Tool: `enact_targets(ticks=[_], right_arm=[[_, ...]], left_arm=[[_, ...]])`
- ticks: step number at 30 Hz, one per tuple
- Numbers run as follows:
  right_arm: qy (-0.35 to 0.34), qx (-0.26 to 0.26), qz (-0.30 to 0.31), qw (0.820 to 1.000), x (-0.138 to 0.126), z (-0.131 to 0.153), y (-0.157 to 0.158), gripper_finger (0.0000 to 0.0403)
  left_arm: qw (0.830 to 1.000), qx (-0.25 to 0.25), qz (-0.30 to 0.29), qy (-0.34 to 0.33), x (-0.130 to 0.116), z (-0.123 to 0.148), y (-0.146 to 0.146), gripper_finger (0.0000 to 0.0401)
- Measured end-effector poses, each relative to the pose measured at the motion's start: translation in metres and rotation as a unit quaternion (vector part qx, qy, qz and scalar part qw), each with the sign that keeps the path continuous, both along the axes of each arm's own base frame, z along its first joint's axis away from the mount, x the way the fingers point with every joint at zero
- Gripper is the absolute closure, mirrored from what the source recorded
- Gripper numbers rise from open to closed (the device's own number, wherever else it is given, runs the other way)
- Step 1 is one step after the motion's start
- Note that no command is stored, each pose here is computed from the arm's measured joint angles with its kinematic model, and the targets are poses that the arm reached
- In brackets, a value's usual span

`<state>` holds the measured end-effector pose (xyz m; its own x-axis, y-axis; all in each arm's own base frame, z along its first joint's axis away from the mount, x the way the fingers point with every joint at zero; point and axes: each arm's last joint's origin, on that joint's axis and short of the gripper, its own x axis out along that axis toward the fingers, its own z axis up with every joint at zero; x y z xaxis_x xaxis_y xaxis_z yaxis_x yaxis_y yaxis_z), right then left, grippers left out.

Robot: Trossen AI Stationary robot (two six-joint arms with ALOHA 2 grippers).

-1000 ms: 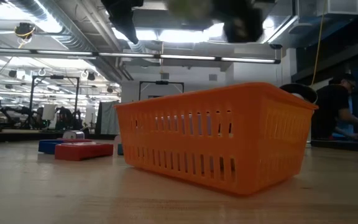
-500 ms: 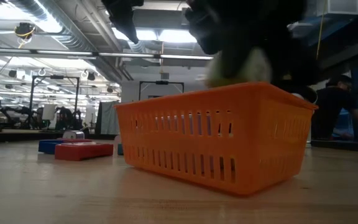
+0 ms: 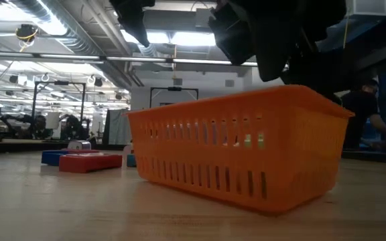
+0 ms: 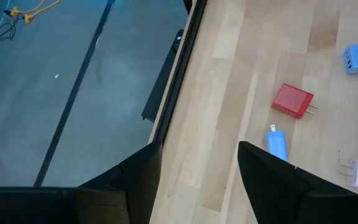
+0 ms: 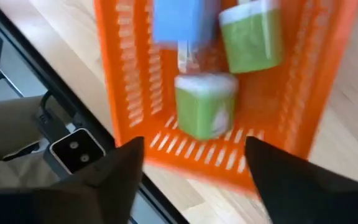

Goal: Pick & Place Office items
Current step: Put the right light violet charger adapter into the orange bin

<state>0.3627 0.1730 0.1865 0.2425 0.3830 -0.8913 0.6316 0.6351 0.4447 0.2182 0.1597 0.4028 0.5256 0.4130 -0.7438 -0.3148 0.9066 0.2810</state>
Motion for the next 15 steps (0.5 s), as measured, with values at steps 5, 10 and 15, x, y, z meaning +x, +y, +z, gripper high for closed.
enact_targets(ticks=[5, 10, 15], right_arm=[[0.002, -0.017, -0.002, 1.0, -0.001, -0.001, -0.001, 0.0081], [-0.03, -0.047, -0.027, 0.998, 0.001, 0.006, -0.004, 0.0108], [-0.163, -0.157, -0.136, 0.965, 0.014, 0.032, -0.026, 0.0139]], left_arm=[[1.0, 0.0, 0.0, 0.0, 0.0, 0.0, 0.0, 0.0194], [1.0, 0.005, -0.003, 0.003, -0.001, 0.0, 0.001, 0.0194], [1.0, 0.01, 0.006, -0.007, -0.004, 0.001, 0.009, 0.0194]])
